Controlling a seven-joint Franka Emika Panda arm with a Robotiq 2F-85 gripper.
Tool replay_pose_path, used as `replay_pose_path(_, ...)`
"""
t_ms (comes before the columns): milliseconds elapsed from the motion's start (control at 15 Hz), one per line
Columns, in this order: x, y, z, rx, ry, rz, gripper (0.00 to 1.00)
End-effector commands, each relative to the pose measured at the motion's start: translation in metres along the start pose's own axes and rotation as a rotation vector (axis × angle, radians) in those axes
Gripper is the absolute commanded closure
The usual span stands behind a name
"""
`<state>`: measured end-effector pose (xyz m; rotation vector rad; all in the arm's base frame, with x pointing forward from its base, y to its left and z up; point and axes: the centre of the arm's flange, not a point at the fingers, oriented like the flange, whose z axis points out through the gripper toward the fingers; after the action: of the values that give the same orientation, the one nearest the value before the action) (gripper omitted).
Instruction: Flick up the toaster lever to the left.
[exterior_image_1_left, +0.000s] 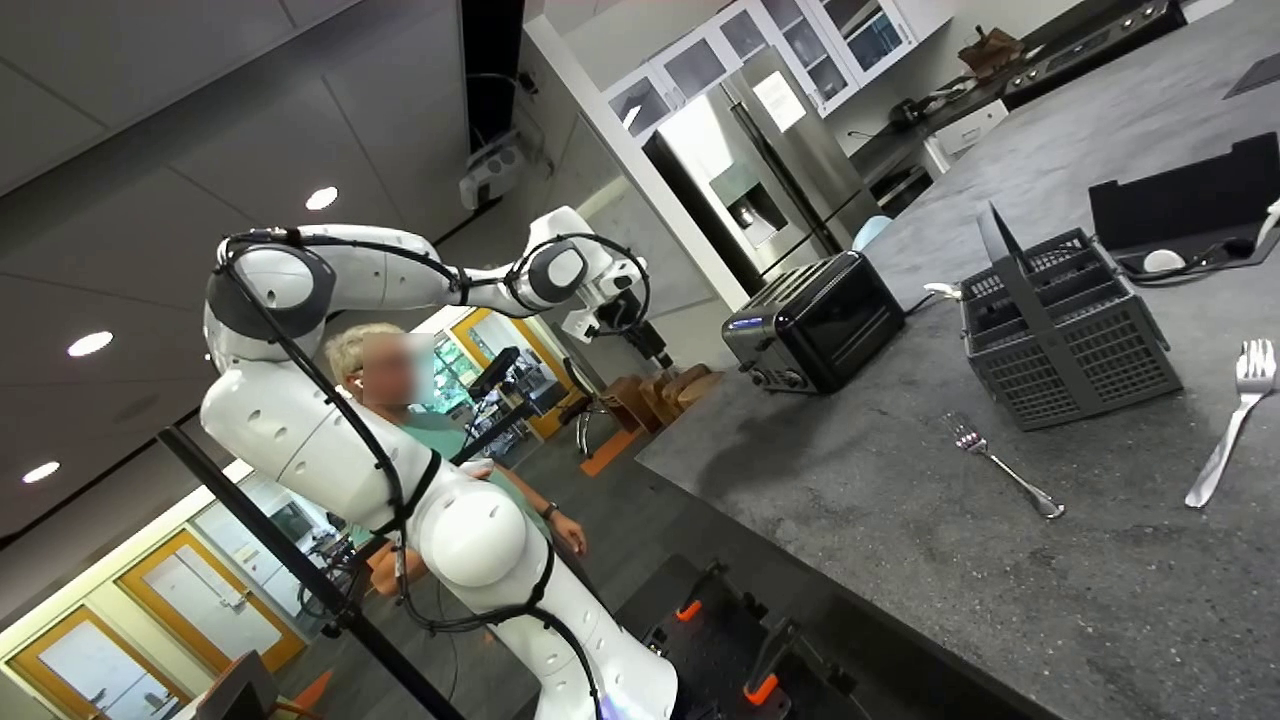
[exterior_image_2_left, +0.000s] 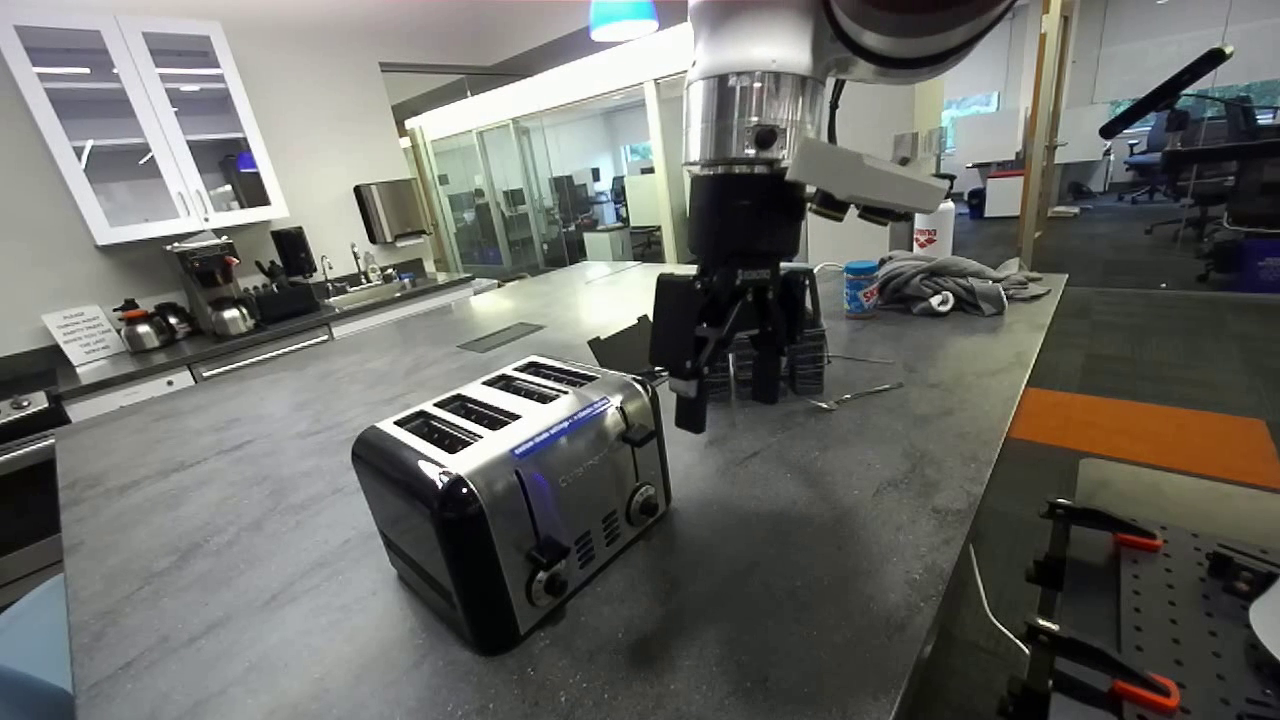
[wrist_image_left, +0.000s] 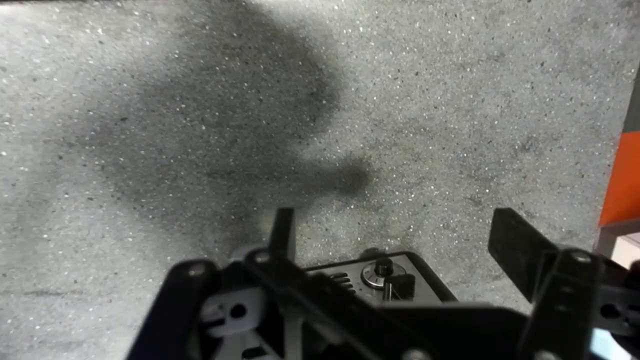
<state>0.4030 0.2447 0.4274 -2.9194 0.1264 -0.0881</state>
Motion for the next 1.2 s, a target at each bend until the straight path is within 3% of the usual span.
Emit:
replay_pose_path(0,0.009,-0.025,0.015,-0.037,0.091,0.048,0.26)
replay_pose_path(400,0.018,-0.035,0.041,-0.154,0.211,0.1,0.69)
replay_pose_path(667,0.025,-0.032,0.058,-0.198,0.282,0.051,0.99)
replay_pose_path(1133,0.037,-0.026,0.095,-0.22,0.326,-0.045,1.0)
